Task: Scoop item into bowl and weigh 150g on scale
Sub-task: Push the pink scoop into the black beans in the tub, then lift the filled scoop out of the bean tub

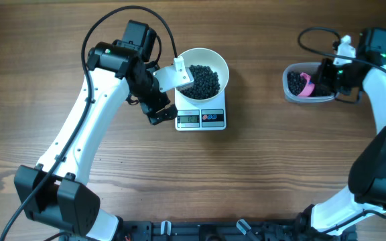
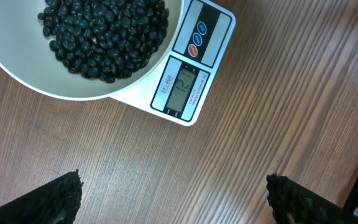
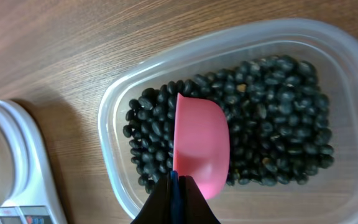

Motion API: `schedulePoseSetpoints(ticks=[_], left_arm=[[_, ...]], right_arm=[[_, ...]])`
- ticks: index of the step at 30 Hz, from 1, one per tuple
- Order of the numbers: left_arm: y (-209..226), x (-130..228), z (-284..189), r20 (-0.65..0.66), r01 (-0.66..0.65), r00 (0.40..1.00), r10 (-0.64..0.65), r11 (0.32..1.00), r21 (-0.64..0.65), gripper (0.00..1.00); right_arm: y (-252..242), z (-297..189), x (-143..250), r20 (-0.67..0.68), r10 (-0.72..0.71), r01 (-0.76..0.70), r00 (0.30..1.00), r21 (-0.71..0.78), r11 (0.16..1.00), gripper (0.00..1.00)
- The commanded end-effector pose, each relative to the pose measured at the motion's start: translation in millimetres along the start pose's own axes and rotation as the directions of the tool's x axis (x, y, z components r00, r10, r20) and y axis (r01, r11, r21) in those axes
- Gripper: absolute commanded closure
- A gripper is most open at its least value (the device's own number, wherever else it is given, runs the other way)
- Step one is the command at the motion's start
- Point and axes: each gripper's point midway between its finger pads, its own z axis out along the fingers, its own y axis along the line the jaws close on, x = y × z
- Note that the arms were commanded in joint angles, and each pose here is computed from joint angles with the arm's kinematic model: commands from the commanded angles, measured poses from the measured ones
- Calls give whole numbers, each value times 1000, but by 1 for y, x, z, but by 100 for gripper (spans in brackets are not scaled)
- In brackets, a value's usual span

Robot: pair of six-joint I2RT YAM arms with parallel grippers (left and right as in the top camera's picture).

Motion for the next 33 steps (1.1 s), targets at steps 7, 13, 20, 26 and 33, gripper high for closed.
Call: schedulePoseSetpoints(ticks=[7, 13, 20, 26, 33], left_arm=[[1, 3, 5, -9, -3, 1000, 3, 1000, 12, 0], [1, 3, 5, -9, -3, 1000, 3, 1000, 12, 0], [1, 3, 5, -9, -3, 1000, 3, 1000, 12, 0], [1, 3, 5, -9, -3, 1000, 3, 1000, 12, 0], [1, 3, 5, -9, -3, 1000, 3, 1000, 12, 0]], right_arm=[[-5, -31, -10, 55, 89, -65, 994, -351, 934, 96], [-20, -45, -7, 62, 129, -95, 990, -386, 917, 96], [3, -58, -11, 85, 117, -54, 989, -528, 847, 96], [13, -65, -12, 106, 100, -19, 989, -584, 812, 96], [46, -73, -12, 103, 69, 21, 992, -687, 726, 96]])
